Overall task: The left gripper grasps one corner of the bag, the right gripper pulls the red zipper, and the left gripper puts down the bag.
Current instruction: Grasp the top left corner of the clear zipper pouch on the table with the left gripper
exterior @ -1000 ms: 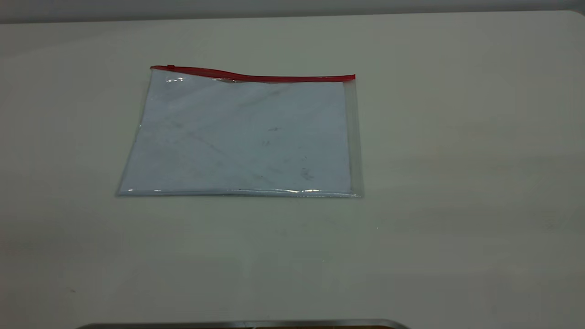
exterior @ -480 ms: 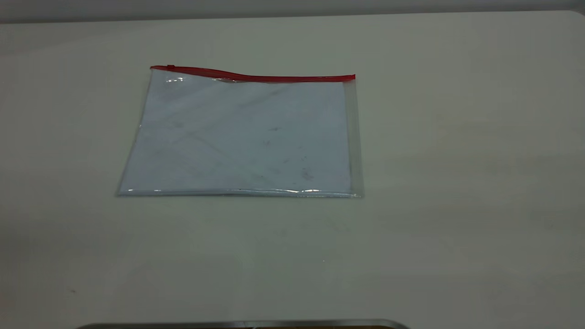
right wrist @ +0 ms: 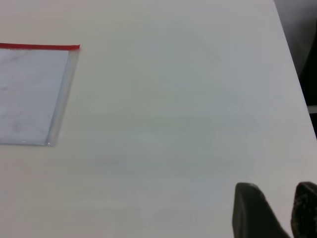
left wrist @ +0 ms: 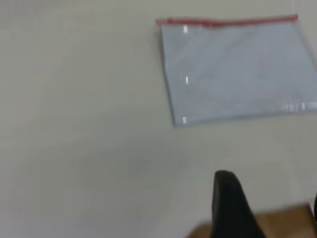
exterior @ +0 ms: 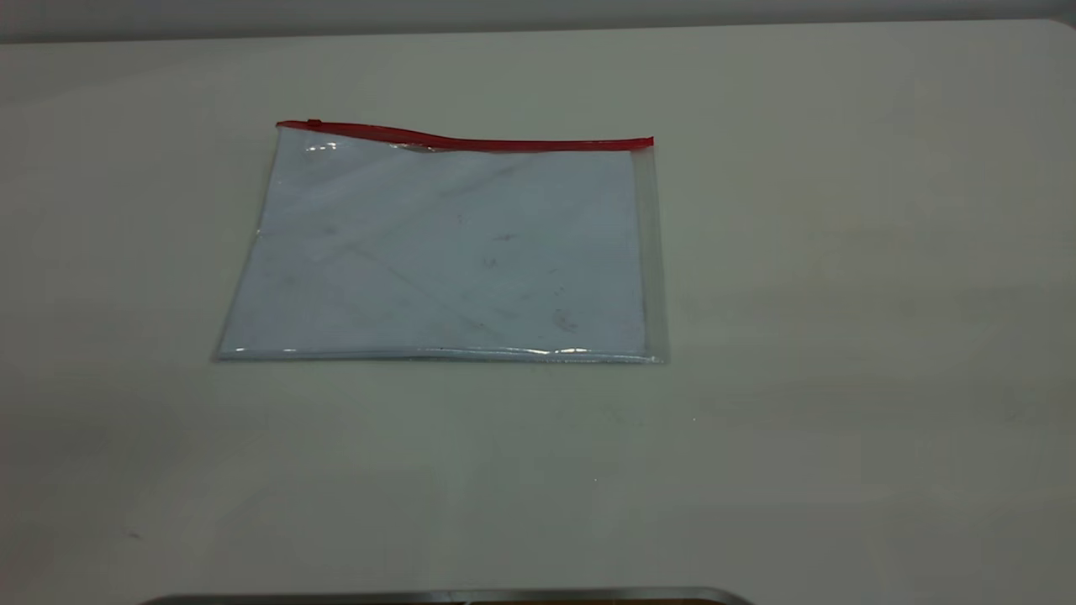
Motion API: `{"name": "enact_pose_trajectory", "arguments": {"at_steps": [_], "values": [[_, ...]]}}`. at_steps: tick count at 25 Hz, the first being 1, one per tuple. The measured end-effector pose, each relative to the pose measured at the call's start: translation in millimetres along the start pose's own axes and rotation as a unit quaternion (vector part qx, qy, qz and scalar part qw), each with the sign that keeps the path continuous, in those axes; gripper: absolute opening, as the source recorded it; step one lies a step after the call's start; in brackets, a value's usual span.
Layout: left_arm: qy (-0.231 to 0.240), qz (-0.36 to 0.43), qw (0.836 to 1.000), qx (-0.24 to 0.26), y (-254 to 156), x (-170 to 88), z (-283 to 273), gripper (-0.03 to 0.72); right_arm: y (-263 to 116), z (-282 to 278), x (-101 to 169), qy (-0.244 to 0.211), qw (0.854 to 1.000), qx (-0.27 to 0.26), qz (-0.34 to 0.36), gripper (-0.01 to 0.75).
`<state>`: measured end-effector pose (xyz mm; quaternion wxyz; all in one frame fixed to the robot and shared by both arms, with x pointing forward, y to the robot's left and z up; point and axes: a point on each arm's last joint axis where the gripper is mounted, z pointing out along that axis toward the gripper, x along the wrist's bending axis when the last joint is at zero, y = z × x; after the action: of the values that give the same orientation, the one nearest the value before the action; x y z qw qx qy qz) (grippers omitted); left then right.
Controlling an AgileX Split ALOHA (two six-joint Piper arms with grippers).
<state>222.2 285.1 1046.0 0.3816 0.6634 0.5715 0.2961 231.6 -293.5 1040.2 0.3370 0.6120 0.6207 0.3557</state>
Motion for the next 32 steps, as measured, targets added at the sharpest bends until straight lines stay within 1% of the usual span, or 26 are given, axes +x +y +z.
{"name": "enact_pose_trajectory", "arguments": {"at_steps": [2, 4, 6, 8, 9, 11, 14, 15, 17, 19, 21, 25, 32], "values": [[0.001, -0.005, 1.0, -0.022, 5, 0, 1, 0.465, 1, -1, 2, 0.011, 1.0, -0.006, 0.005, 0.237], [0.001, -0.018, 1.0, -0.016, 12, 2, 6, 0.465, 9, 0, 6, 0.035, 0.999, -0.018, 0.014, 0.237], [0.001, -0.032, 0.999, 0.014, 22, 5, 18, 0.465, 21, 9, 10, 0.06, 0.998, -0.016, 0.021, 0.24], [0.003, -0.042, 0.998, 0.046, 34, 9, 34, 0.465, 35, 23, 12, 0.076, 0.997, -0.003, 0.018, 0.256], [0.003, -0.048, 0.996, 0.069, 39, 11, 44, 0.465, 42, 32, 12, 0.081, 0.997, 0.007, 0.012, 0.271], [0.004, -0.058, 0.992, 0.111, 51, 16, 64, 0.468, 55, 52, 12, 0.089, 0.996, 0.02, -0.002, 0.314], [0.004, -0.062, 0.983, 0.174, 66, 23, 97, 0.488, 72, 84, 13, 0.104, 0.994, 0.022, -0.022, 0.414], [0.004, -0.06, 0.981, 0.186, 70, 25, 107, 0.5, 77, 94, 13, 0.108, 0.994, 0.019, -0.023, 0.442], [-0.003, -0.061, 0.976, 0.211, 78, 29, 129, 0.521, 83, 120, 14, 0.124, 0.992, 0.033, -0.022, 0.499], [-0.014, -0.063, 0.974, 0.219, 85, 31, 148, 0.536, 83, 143, 16, 0.144, 0.988, 0.056, -0.02, 0.529], [-0.03, -0.063, 0.972, 0.224, 91, 32, 169, 0.543, 81, 168, 20, 0.173, 0.982, 0.081, -0.014, 0.54], [-0.051, -0.057, 0.97, 0.229, 100, 37, 209, 0.544, 86, 210, 35, 0.223, 0.97, 0.091, -0.035, 0.542], [-0.074, -0.056, 0.96, 0.264, 95, 46, 283, 0.546, 91, 284, 88, 0.293, 0.948, 0.114, -0.057, 0.542]]}}
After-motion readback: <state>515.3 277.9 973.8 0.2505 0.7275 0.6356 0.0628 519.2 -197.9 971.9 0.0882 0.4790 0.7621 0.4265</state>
